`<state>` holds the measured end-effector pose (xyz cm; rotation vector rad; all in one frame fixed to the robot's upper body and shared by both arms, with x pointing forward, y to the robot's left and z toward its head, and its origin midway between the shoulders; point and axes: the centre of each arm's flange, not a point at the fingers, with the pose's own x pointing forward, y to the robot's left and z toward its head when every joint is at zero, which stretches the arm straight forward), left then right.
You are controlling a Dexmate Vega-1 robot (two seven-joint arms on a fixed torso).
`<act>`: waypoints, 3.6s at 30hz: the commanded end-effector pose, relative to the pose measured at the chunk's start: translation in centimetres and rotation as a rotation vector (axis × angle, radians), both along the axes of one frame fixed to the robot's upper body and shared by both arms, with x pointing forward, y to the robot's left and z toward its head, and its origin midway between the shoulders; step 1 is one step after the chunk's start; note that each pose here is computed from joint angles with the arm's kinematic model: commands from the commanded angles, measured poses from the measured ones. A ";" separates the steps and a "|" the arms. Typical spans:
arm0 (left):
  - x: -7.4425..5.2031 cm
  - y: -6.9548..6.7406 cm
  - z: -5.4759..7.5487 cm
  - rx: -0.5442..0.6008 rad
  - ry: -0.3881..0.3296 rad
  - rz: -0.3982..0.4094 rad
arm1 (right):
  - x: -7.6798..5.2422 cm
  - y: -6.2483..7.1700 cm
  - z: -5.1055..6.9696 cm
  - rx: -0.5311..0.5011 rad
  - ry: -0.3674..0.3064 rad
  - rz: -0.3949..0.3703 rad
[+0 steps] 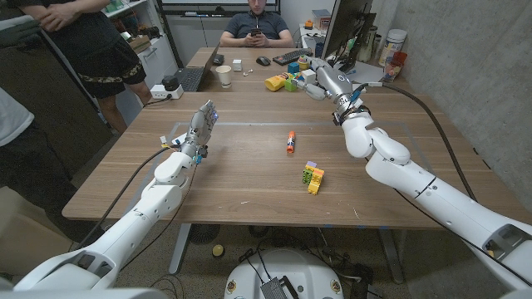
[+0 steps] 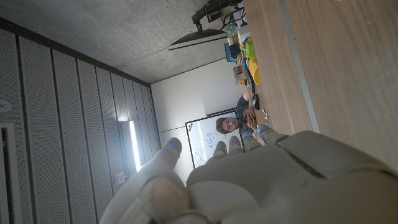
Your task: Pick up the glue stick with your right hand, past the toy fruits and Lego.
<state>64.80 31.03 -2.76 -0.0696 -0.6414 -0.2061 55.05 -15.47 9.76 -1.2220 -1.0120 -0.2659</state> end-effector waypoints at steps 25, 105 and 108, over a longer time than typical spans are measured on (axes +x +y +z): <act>-0.5 0.0 -0.1 0.003 -0.007 0.002 | 2.7 1.2 -2.5 -0.159 0.208 -0.187; -1.7 3.4 0.8 0.033 -0.070 0.011 | 5.5 11.6 -4.7 -0.425 0.784 -0.587; -1.7 3.5 0.9 0.033 -0.072 0.013 | 5.8 11.9 -4.4 -0.448 0.814 -0.601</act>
